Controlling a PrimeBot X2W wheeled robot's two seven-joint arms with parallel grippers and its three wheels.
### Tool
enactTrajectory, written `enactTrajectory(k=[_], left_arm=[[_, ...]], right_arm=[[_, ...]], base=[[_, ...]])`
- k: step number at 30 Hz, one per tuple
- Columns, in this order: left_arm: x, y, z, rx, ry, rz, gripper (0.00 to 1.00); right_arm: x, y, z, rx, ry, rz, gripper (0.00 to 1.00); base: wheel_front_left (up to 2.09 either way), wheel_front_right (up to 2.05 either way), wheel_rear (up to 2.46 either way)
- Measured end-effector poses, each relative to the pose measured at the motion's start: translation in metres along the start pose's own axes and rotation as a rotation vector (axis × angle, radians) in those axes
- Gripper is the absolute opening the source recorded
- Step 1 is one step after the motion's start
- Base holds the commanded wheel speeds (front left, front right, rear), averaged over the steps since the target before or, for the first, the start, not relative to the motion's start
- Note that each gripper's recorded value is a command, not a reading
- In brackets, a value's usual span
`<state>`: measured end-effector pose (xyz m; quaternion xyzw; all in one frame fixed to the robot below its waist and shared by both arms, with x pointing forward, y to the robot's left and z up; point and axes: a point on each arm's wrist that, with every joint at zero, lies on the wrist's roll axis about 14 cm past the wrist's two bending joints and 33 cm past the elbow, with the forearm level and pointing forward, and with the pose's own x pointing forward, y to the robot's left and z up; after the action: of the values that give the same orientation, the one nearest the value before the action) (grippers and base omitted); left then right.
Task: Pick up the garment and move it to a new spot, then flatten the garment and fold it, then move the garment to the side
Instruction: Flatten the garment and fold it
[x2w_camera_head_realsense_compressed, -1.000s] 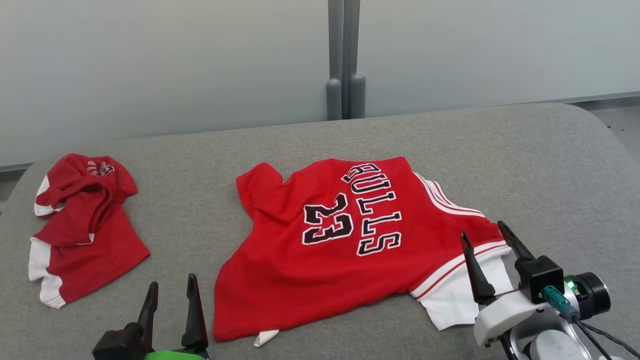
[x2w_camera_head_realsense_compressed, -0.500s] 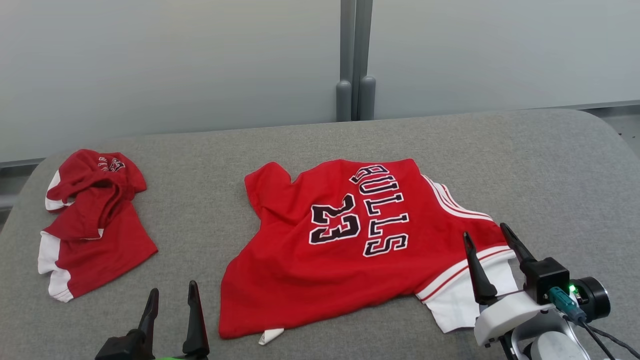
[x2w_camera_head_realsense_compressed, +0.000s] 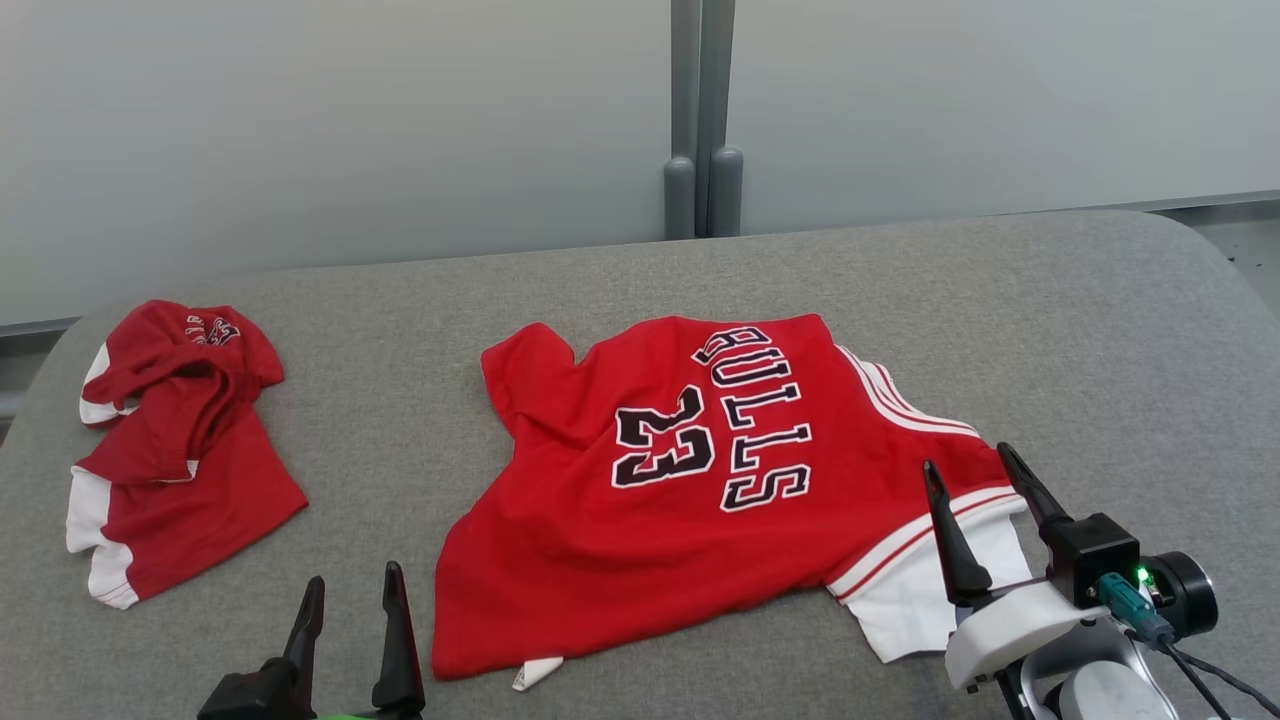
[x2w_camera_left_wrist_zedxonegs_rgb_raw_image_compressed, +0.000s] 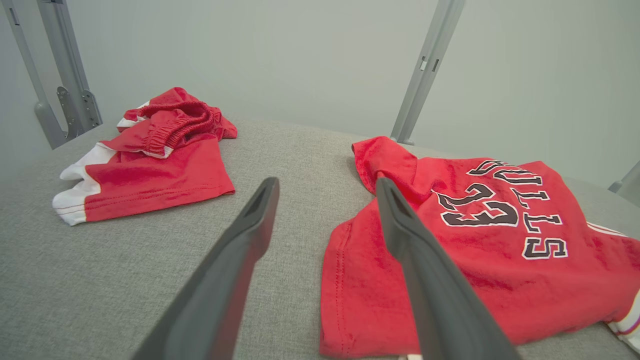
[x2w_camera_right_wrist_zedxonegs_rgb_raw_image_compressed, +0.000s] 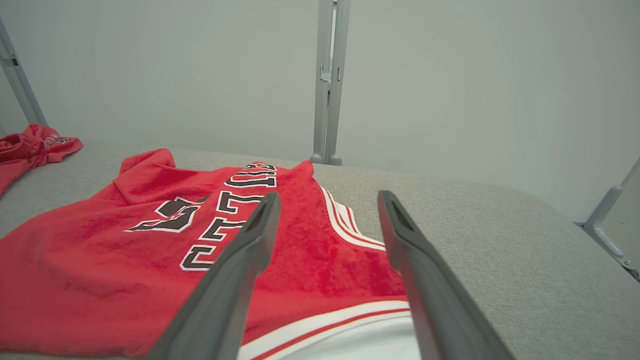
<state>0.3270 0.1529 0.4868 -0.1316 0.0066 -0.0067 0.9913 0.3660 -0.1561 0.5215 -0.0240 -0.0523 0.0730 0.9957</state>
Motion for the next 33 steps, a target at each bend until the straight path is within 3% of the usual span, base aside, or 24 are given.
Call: enactTrajectory(k=[15,21,33], left_arm=[[0.002,-0.004,-0.004,0.000,0.016,-0.013,1.00],[0.003,-0.005,-0.009,-0.007,0.035,-0.013,1.00],[0.008,-0.007,-0.024,-0.014,0.081,-0.015,1.00]], right_arm=[[-0.002,-0.025,-0.008,0.040,0.032,-0.081,1.00],[-0.027,-0.048,-0.051,0.137,0.184,-0.180,1.00],[-0.059,-0.058,-0.120,0.276,0.437,-0.275,1.00]], base=[[0.00,0.00,0.00],[0.00,0.00,0.00],[0.00,0.00,0.00]])
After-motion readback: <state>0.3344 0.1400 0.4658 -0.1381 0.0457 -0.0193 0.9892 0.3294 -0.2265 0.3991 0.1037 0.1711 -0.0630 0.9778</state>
